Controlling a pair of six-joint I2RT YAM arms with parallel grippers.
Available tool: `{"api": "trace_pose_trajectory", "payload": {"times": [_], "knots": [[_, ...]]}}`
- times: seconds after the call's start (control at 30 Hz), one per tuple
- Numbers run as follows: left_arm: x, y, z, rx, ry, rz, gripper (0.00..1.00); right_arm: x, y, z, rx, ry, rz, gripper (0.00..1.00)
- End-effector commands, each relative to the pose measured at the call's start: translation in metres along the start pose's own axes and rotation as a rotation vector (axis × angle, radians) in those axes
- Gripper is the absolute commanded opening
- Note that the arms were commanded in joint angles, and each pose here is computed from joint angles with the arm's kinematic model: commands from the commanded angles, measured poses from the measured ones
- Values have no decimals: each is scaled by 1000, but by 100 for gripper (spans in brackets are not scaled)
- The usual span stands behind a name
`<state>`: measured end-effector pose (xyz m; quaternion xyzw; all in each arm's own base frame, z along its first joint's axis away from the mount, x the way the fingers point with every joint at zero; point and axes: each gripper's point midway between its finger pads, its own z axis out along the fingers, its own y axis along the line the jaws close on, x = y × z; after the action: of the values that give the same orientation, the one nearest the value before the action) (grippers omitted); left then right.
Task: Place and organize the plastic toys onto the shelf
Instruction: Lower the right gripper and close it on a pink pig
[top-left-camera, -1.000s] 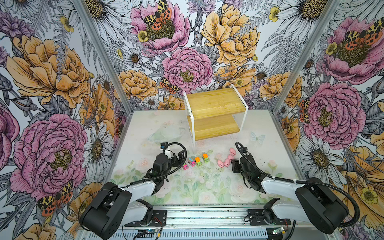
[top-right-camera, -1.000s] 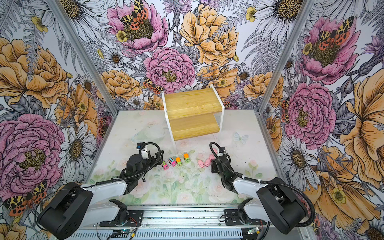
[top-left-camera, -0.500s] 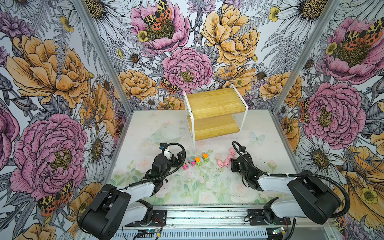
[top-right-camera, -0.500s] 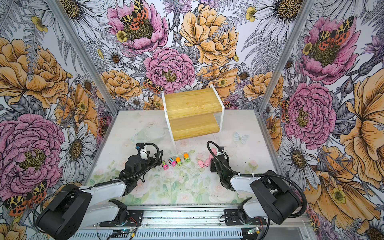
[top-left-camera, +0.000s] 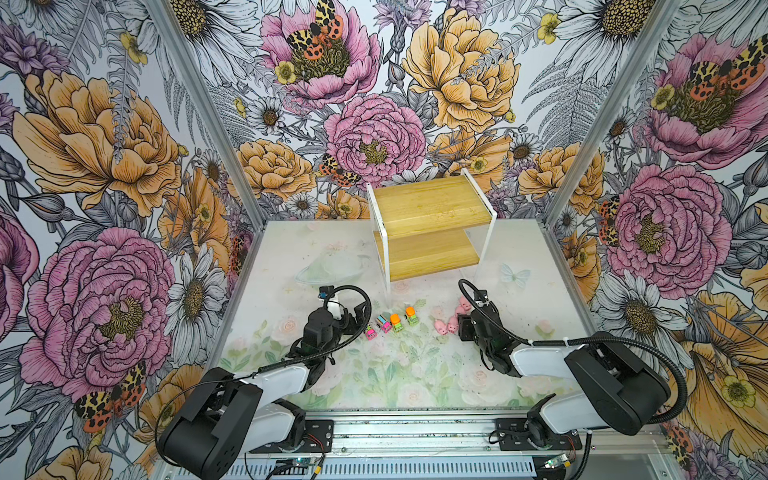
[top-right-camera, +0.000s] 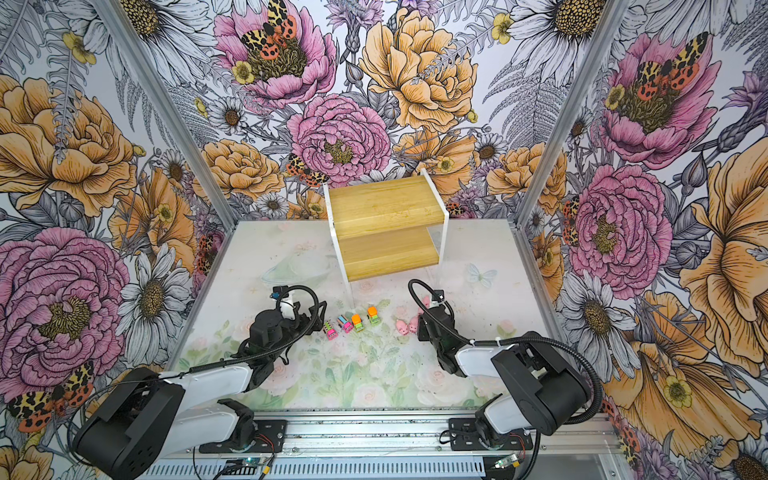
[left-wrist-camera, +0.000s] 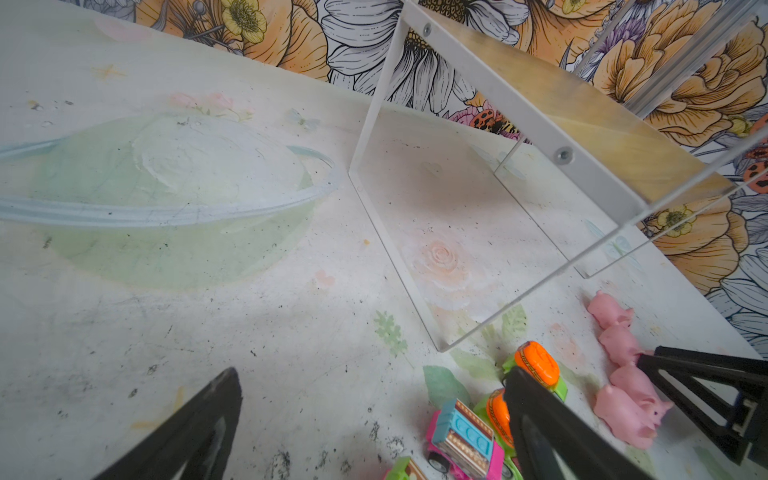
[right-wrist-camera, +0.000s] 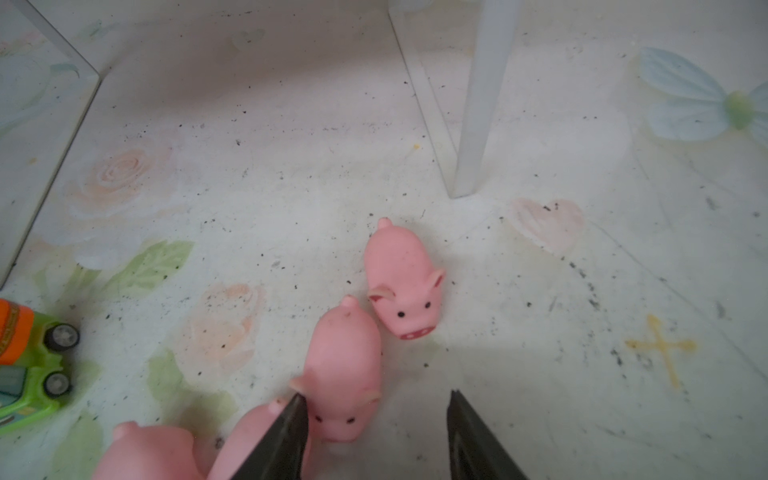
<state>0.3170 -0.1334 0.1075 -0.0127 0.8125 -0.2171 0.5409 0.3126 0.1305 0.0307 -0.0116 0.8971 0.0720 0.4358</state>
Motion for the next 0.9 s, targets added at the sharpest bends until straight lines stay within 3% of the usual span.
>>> {"api": "trace_pose_trajectory", "payload": {"times": [0.0, 0.87], "knots": [[1, -1, 1, 18, 1, 8, 99, -12, 7, 3, -10, -34, -5, 58], [2, -4, 4, 34, 17, 5, 99, -15, 13, 19, 0, -62, 47, 64]]}}
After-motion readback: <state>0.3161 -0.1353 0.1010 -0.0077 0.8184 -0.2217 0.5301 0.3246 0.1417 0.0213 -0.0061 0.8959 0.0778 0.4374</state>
